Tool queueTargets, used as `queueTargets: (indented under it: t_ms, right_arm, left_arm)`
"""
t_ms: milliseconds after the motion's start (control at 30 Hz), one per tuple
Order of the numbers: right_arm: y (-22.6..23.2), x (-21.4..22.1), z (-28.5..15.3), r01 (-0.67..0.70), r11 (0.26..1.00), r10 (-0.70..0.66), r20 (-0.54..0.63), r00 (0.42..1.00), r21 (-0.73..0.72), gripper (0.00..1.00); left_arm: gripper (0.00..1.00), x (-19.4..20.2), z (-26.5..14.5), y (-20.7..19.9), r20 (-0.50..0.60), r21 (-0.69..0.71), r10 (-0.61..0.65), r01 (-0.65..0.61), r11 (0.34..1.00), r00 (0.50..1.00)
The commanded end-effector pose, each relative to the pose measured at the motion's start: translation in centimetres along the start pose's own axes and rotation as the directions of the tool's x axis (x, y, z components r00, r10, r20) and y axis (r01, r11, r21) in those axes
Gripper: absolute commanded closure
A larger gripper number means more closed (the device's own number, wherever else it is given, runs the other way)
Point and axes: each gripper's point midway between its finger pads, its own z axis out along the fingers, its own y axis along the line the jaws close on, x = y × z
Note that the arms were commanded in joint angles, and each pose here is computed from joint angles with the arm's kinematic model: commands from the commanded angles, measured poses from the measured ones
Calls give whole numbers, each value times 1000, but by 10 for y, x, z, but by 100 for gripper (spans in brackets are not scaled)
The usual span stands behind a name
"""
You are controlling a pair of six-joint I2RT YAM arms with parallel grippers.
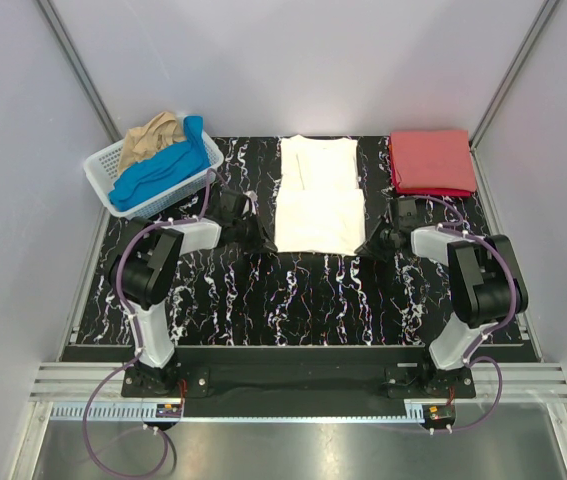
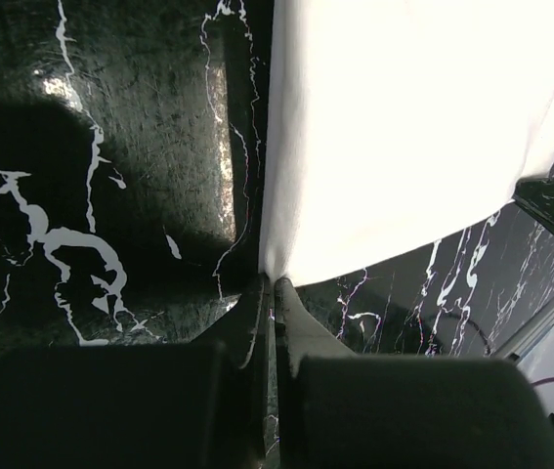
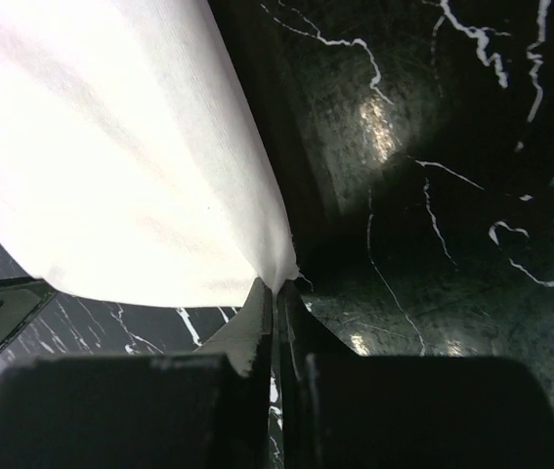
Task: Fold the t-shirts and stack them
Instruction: Fold the tshirt
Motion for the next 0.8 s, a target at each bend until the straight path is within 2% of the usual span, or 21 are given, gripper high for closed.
queueTargets:
  t_ms: [0, 133, 267, 300, 600, 767]
  right_arm:
    - [-15, 0, -17, 44, 996, -48, 40, 998, 77, 100]
    - [-12, 8, -36, 55, 997, -57, 31, 998, 62, 100]
    - [-25, 29, -56, 41, 995, -41, 2, 999, 87, 100]
    - [-22, 29, -67, 43, 996, -45, 25, 999, 72, 100]
    - [-20, 65, -143, 4, 1000, -2, 89, 996, -21, 100]
    - [-25, 81, -168, -1, 999, 6, 107, 994, -50, 100]
  left_arm:
    - [100, 12, -5, 11, -27, -40, -2, 1, 999, 1000]
    - [100, 13, -31, -8, 8, -6, 10, -10, 1000, 1000]
    - [100, 33, -52, -11, 13, -16, 12, -12, 1000, 1000]
    - [100, 44, -55, -5, 7, -30, 8, -8, 1000, 1000]
    - [100, 113, -112, -36, 44, 1, 76, -77, 997, 996]
    - [100, 127, -146, -63, 106, 80, 94, -103, 991, 990]
